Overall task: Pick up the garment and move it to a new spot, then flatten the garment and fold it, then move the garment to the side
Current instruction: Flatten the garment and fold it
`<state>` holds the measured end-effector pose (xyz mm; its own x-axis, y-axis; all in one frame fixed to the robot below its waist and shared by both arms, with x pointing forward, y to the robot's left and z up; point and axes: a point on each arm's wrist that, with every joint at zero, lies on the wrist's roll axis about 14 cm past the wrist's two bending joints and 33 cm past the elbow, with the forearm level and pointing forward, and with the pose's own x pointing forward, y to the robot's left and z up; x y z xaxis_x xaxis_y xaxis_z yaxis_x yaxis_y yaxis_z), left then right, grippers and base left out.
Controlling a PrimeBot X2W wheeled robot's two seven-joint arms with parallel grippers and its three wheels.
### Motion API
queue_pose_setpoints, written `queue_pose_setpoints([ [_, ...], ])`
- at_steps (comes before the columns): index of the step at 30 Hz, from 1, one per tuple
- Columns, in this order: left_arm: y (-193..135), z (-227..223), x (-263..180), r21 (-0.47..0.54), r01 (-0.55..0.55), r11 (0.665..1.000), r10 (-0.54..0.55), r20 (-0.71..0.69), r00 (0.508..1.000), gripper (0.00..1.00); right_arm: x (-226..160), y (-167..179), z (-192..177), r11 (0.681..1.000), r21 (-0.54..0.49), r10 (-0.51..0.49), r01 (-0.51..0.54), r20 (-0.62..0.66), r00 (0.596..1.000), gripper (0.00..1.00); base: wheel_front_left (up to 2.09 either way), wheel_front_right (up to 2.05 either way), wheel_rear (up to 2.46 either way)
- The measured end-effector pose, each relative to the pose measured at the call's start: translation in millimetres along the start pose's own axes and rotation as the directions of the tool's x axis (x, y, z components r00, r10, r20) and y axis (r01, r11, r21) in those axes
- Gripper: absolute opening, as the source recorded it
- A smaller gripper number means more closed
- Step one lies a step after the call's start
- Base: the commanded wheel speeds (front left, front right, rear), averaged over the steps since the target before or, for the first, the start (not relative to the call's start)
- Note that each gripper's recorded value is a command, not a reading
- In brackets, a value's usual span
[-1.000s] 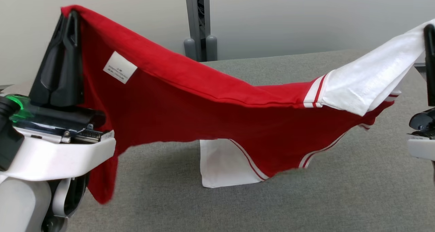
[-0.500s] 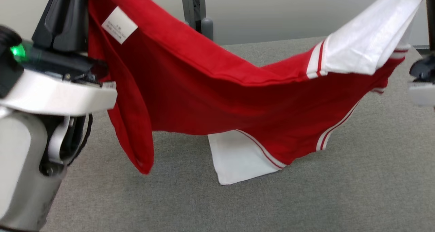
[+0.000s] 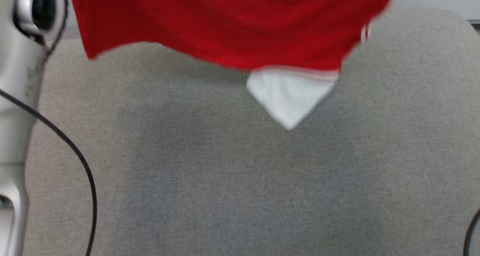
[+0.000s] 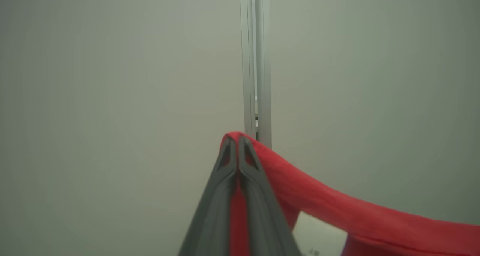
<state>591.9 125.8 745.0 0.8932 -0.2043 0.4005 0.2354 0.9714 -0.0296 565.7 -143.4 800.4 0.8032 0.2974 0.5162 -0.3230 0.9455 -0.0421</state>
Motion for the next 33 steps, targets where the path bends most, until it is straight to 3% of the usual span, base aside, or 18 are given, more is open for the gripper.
queue_pose_setpoints([
  [3,9,-1,17,-0.007,-0.019,1.000,0.019,0.008,1.000,0.00,20,-4,19,1.000,-0.007,-0.017,0.018,0.063,0.998,0.00,0.00,0.00,0.00],
  [8,6,-3,38,0.003,0.001,1.000,-0.001,0.016,1.000,0.00,41,1,18,1.000,-0.013,-0.020,0.021,0.061,0.998,0.00,0.00,0.00,0.00],
  [18,13,-96,28,-0.105,-0.029,0.994,0.005,-0.219,0.976,0.00,33,6,-74,0.998,0.047,-0.027,0.035,-0.156,0.987,0.00,0.00,0.00,0.00],
  [24,9,-173,-20,-0.180,-0.089,0.980,0.016,-0.371,0.928,0.00,-18,8,-165,0.978,0.180,-0.034,0.104,-0.354,0.935,0.00,0.00,0.00,0.00],
  [25,9,-173,-20,-0.180,-0.089,0.980,0.016,-0.371,0.928,0.00,-18,8,-165,0.978,0.180,-0.034,0.104,-0.354,0.935,0.00,0.00,0.00,0.00],
  [28,5,-205,-57,-0.144,-0.076,0.987,0.004,-0.446,0.895,0.00,-65,13,-205,0.954,0.250,-0.037,0.163,-0.444,0.895,0.00,0.00,0.00,0.00],
  [33,-9,-239,-109,-0.188,-0.084,0.979,-0.024,-0.508,0.861,0.00,-145,33,-248,0.909,0.345,-0.006,0.234,-0.549,0.836,0.00,0.00,0.00,0.00],
])
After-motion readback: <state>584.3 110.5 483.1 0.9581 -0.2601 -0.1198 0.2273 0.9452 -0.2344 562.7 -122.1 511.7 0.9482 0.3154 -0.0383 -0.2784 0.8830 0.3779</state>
